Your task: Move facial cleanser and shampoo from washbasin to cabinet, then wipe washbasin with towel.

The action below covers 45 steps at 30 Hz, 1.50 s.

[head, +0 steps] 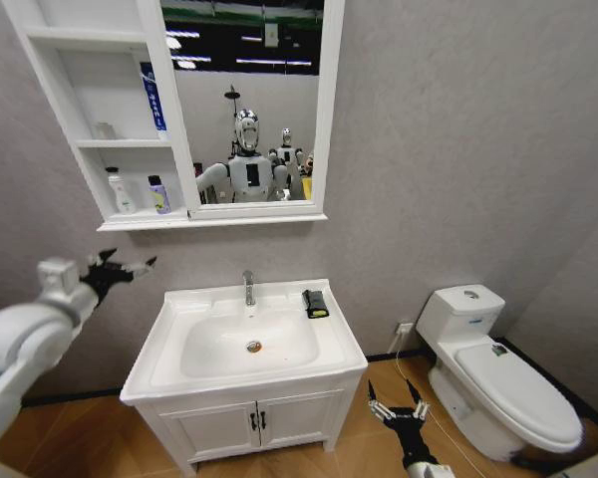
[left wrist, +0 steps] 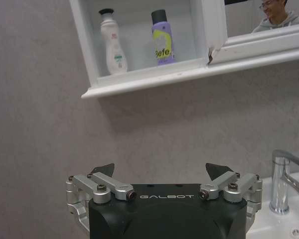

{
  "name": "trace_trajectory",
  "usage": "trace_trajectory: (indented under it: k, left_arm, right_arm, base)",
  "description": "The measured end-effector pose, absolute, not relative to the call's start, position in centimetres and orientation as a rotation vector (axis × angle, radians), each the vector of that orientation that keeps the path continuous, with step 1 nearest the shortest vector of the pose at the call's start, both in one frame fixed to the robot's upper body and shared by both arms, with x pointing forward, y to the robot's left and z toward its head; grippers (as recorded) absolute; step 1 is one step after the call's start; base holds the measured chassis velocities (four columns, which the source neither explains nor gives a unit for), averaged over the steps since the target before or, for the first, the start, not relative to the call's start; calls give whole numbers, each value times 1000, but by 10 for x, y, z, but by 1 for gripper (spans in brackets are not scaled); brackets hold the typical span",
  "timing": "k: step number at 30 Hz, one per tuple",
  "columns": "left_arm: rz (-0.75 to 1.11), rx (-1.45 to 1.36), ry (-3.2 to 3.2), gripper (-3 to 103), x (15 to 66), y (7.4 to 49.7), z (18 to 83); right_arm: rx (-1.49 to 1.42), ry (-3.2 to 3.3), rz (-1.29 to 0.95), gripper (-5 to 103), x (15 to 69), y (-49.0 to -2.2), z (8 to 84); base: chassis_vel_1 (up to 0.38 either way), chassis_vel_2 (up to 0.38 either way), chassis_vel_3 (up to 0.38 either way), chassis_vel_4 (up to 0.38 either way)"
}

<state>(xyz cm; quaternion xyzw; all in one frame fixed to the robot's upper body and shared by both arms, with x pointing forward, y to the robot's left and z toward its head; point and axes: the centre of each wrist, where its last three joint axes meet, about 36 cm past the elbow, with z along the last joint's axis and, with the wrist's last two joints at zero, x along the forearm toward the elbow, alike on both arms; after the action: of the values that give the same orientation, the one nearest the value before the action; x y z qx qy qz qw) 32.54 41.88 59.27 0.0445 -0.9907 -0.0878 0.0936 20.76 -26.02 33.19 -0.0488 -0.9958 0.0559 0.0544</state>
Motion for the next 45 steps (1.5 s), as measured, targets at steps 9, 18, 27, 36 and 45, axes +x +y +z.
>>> trace_trajectory:
  k: [9,18,27,36,45]
  left_arm:
    - [-194,284,-2889,100,232,392,537]
    - [-135,333,-2904,100,211,340,538]
    - [-150,321,-2899,100,214,343,538]
    - [-148,317,-2896,100,214,343,537]
    - [-147,314,-2895,100,215,344,537]
  right_arm:
    - [-207,-2999,179,100,208,-258,340]
    - [-199,-3035,199,100,201,-252,357]
    - [-179,-3017,158,100,208,-252,356]
    - [-45,-3047,239,100,264,-280,364]
    - [8,-3050,115,100,361,-312,405]
  base:
    - [0,0,0,0]
    - [0,0,0,0]
    - [0,0,0,0]
    - [0,0,0,0]
    - [0,0,0,0]
